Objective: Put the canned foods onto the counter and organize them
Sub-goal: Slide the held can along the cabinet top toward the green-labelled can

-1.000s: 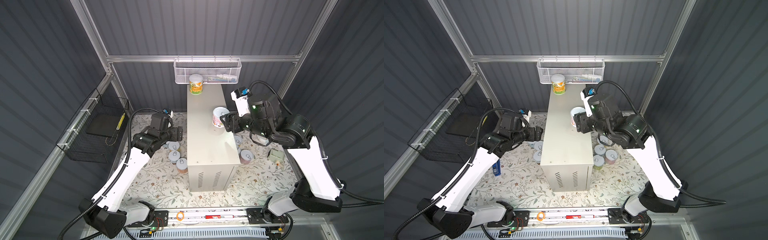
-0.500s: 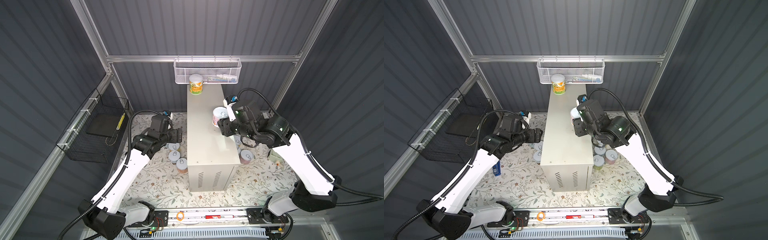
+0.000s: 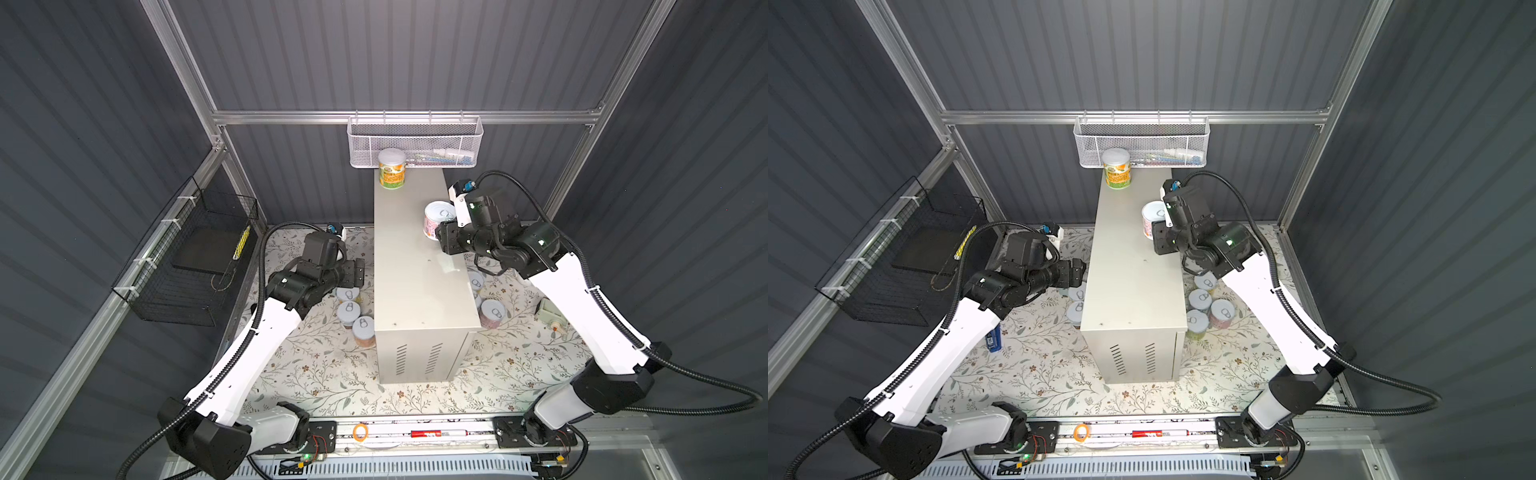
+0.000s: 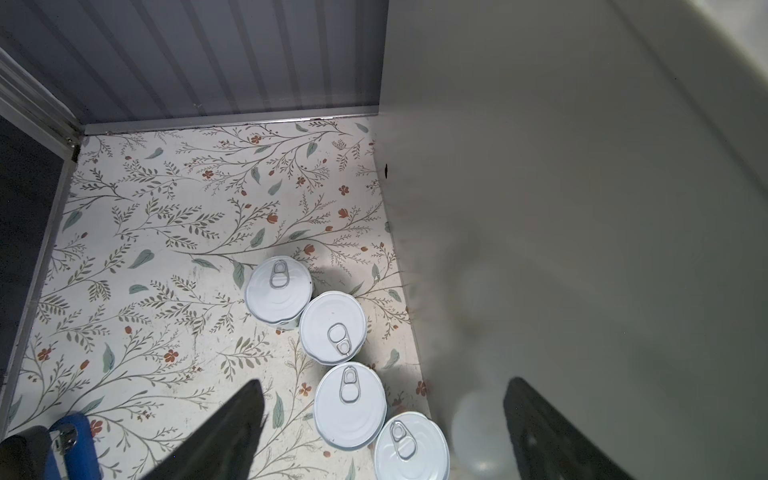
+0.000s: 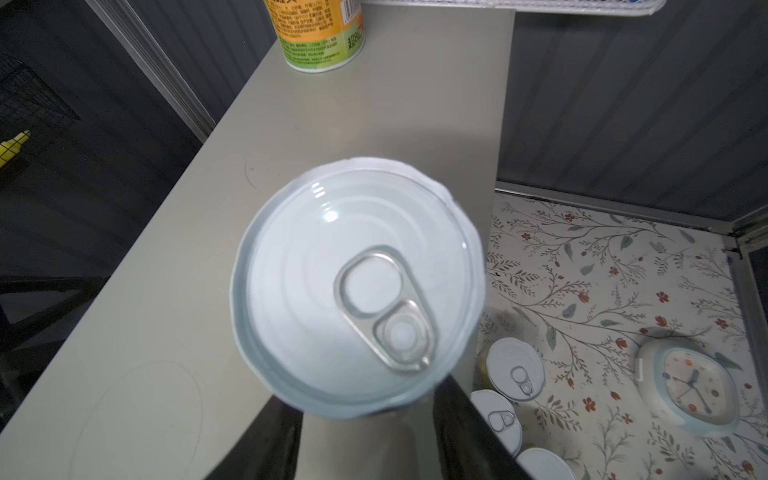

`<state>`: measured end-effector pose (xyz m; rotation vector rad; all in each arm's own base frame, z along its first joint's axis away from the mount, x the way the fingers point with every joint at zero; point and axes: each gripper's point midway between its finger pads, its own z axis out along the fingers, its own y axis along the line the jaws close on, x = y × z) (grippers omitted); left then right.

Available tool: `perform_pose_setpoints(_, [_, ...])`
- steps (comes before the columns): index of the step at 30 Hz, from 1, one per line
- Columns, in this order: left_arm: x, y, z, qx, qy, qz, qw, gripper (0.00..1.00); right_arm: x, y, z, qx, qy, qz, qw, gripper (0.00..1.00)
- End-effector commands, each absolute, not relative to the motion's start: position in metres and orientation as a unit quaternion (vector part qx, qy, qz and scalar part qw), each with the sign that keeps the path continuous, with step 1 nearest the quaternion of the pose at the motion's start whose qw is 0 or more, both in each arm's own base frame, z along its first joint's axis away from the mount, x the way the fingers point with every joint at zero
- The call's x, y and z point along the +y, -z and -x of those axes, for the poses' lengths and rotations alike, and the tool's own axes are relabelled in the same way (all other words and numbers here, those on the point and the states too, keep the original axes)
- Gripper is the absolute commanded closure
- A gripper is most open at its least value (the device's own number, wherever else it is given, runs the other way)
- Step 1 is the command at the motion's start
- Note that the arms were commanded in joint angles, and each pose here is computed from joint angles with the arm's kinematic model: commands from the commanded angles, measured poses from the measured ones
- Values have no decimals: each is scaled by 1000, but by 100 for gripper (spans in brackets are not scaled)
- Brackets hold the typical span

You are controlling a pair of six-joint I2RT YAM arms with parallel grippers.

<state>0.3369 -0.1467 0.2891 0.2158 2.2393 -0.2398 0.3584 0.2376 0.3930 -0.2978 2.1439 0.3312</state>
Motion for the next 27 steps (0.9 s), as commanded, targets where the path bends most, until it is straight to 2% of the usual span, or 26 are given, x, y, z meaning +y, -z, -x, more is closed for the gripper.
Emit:
perform_pose_setpoints(1, [-145,-282,-342,898,91,-85,422,8,248,-405,-378,856,-155,127,477,48])
perform_pose_setpoints(14, [-140,-274,-352,902,88,-78,415,8,251,-414,-450,844,-167,90,502,48])
perform_pose_setpoints(27, [-131,-266,-357,908,85,-69,405,8,253,-412,-500,830,-197,64,518,48])
